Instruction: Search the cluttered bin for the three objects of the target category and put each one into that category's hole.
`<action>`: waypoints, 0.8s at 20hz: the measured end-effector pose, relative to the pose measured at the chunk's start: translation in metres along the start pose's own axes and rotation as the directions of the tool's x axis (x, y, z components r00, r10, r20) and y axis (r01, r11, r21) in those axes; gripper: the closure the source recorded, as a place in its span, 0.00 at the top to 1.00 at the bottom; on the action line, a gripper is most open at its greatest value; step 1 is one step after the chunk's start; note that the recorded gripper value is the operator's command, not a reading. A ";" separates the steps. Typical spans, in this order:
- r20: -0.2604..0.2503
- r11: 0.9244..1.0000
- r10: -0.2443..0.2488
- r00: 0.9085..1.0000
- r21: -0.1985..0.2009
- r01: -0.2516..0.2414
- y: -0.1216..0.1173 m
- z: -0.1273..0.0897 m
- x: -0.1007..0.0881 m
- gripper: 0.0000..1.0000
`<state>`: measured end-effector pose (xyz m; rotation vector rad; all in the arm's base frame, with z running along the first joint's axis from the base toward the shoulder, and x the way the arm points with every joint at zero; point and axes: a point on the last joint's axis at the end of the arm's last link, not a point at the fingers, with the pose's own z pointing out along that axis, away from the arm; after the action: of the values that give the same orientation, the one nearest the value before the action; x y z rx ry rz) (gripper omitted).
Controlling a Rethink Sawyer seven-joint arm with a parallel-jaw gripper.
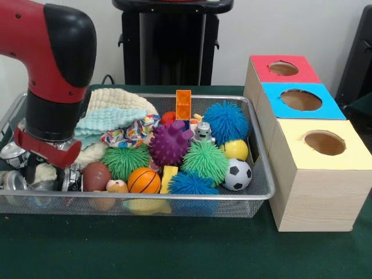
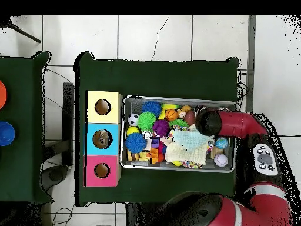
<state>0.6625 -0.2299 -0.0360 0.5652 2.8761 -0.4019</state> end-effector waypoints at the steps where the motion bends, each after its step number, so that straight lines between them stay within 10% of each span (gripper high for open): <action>1: 0.010 1.000 -0.014 1.000 0.008 0.014 0.002 0.000 -0.001 1.00; 10: 0.084 0.996 -0.084 0.993 0.035 0.081 0.013 0.004 -0.007 1.00; 16: -0.007 0.998 0.058 0.998 -0.037 -0.059 -0.003 0.022 -0.004 1.00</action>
<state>0.6675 -0.2407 -0.0548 0.6433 2.8581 -0.3381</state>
